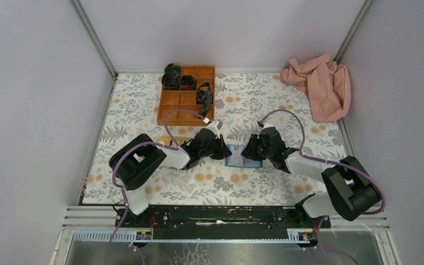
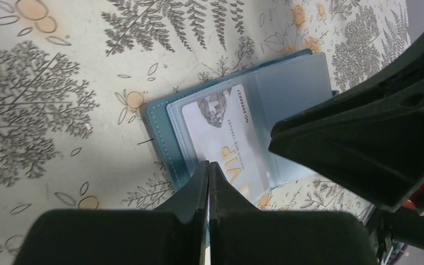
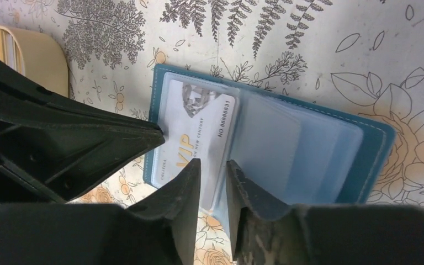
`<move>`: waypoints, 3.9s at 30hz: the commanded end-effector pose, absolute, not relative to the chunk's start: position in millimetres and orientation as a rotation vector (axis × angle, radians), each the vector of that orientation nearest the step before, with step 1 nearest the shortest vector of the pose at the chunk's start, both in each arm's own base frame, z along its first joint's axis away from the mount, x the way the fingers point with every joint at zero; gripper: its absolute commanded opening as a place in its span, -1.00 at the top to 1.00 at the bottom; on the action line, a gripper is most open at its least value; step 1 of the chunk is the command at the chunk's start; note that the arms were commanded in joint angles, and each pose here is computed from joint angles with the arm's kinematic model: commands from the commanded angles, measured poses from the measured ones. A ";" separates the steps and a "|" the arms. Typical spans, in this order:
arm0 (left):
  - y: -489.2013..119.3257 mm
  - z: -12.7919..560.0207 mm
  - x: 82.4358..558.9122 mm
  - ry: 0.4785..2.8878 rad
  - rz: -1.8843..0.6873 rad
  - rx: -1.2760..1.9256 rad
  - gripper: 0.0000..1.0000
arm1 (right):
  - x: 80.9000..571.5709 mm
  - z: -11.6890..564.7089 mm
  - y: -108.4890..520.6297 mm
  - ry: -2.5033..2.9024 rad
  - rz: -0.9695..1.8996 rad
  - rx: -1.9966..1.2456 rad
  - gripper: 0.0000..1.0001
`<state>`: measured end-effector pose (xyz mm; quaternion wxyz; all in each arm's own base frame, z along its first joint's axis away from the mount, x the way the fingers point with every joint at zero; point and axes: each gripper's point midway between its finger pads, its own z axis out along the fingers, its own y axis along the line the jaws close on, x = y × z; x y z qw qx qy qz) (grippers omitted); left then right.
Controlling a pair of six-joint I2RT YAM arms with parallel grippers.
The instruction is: Take the credit cards out of the card holder
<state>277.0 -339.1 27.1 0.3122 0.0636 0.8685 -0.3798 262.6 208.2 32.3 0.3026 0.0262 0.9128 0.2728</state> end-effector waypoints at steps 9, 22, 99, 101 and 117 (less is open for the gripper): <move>-349.7 8.3 273.2 2.371 -1.054 0.175 1.00 | 271.9 33.6 216.0 2.383 0.793 0.095 0.00; -351.1 5.5 270.8 2.387 -1.084 0.152 1.00 | 264.2 31.6 190.0 2.421 0.628 0.096 0.01; -362.9 6.6 260.9 2.391 -1.207 0.159 1.00 | 304.5 74.3 225.8 2.256 0.900 0.138 0.14; -363.2 7.9 260.7 2.386 -1.211 0.161 1.00 | 309.1 76.6 228.3 2.255 0.901 0.132 0.14; -362.7 2.0 260.7 2.408 -1.195 0.154 1.00 | 287.1 62.1 229.0 2.295 0.965 0.124 0.14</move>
